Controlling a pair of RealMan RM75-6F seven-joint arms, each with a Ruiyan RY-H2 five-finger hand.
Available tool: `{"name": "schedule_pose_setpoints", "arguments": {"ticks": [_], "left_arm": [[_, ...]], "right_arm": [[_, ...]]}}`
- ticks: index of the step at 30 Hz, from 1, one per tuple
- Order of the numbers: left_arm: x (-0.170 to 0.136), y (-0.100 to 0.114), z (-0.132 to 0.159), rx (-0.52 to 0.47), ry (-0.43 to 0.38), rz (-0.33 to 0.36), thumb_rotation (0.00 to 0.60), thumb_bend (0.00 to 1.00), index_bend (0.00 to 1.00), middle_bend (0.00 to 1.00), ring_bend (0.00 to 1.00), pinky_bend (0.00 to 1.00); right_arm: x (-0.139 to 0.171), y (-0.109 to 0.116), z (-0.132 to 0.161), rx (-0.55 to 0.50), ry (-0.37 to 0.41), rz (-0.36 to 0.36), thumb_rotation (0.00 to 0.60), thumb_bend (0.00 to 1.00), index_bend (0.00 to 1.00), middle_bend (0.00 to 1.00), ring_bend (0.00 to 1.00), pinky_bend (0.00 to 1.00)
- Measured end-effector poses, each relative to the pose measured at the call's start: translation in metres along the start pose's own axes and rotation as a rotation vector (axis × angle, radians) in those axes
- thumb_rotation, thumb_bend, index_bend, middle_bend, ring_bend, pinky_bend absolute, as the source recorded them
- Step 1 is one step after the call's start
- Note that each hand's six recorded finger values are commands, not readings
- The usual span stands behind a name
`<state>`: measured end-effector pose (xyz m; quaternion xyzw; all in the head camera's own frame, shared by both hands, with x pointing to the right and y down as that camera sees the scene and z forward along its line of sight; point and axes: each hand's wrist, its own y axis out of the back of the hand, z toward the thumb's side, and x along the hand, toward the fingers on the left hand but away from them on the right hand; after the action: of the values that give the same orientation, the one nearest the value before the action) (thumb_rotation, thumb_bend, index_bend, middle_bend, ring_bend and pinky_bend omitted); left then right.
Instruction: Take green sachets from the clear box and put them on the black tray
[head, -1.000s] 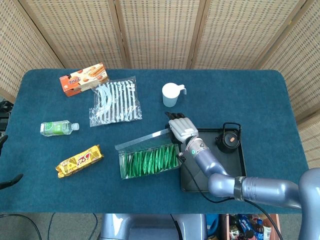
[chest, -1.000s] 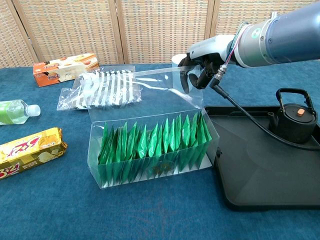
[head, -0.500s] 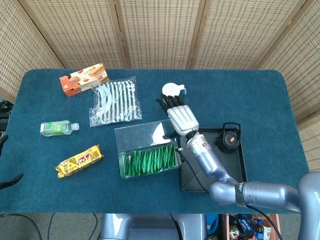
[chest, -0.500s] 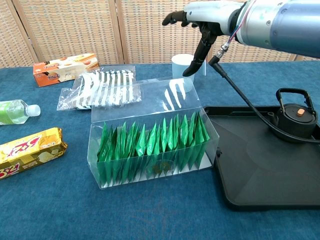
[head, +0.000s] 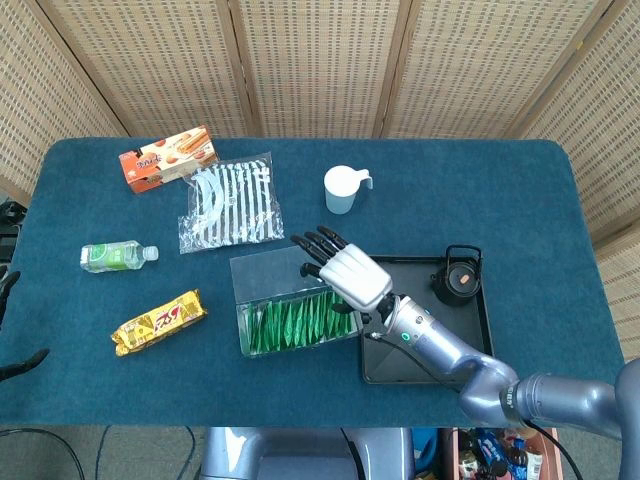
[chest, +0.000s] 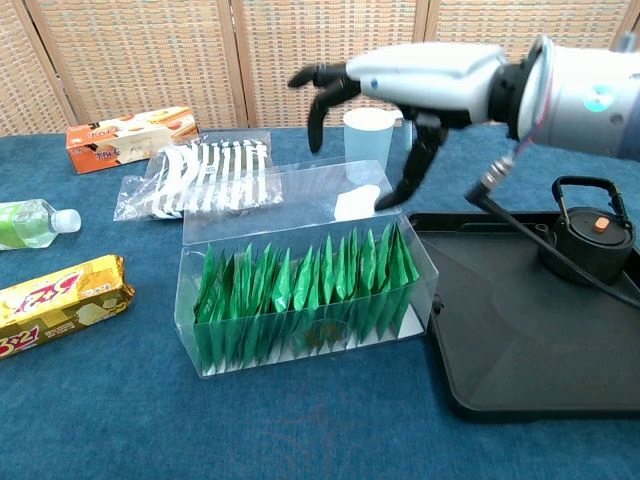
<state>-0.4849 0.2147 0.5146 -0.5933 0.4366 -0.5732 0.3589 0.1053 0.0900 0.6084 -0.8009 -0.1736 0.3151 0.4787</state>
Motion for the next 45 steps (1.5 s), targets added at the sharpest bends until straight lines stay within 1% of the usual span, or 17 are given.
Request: {"name": "schedule_pose_setpoints", "arguments": {"ticks": [3, 11, 25, 34, 39, 45], "left_arm": [[0.000, 0.000, 0.000, 0.000, 0.000, 0.000, 0.600, 0.10, 0.00, 0.00, 0.00, 0.00], [0.001, 0.000, 0.000, -0.001, -0.001, -0.003, 0.600, 0.10, 0.00, 0.00, 0.00, 0.00], [0.000, -0.002, 0.001, 0.000, -0.002, -0.008, 0.600, 0.10, 0.00, 0.00, 0.00, 0.00], [0.001, -0.002, 0.000, 0.000, -0.002, -0.010, 0.600, 0.10, 0.00, 0.00, 0.00, 0.00], [0.001, -0.002, 0.000, 0.001, -0.002, -0.010, 0.600, 0.10, 0.00, 0.00, 0.00, 0.00], [0.001, -0.002, 0.001, 0.001, -0.002, -0.010, 0.600, 0.10, 0.00, 0.00, 0.00, 0.00]], "right_arm": [[0.005, -0.015, -0.004, 0.051, 0.019, 0.045, 0.600, 0.17, 0.38, 0.07, 0.00, 0.00], [0.009, -0.033, 0.001, 0.123, 0.049, 0.104, 0.600, 0.19, 0.40, 0.07, 0.00, 0.00], [0.002, -0.048, 0.013, 0.093, 0.052, 0.119, 0.600, 0.23, 0.42, 0.07, 0.00, 0.00], [0.002, -0.054, 0.011, 0.123, 0.045, 0.130, 0.600, 0.32, 0.46, 0.07, 0.00, 0.00], [0.004, -0.057, 0.010, 0.129, 0.042, 0.139, 0.600, 0.42, 0.51, 0.07, 0.00, 0.00], [0.003, -0.061, 0.012, 0.130, 0.046, 0.147, 0.600, 0.47, 0.51, 0.07, 0.00, 0.00]]}}
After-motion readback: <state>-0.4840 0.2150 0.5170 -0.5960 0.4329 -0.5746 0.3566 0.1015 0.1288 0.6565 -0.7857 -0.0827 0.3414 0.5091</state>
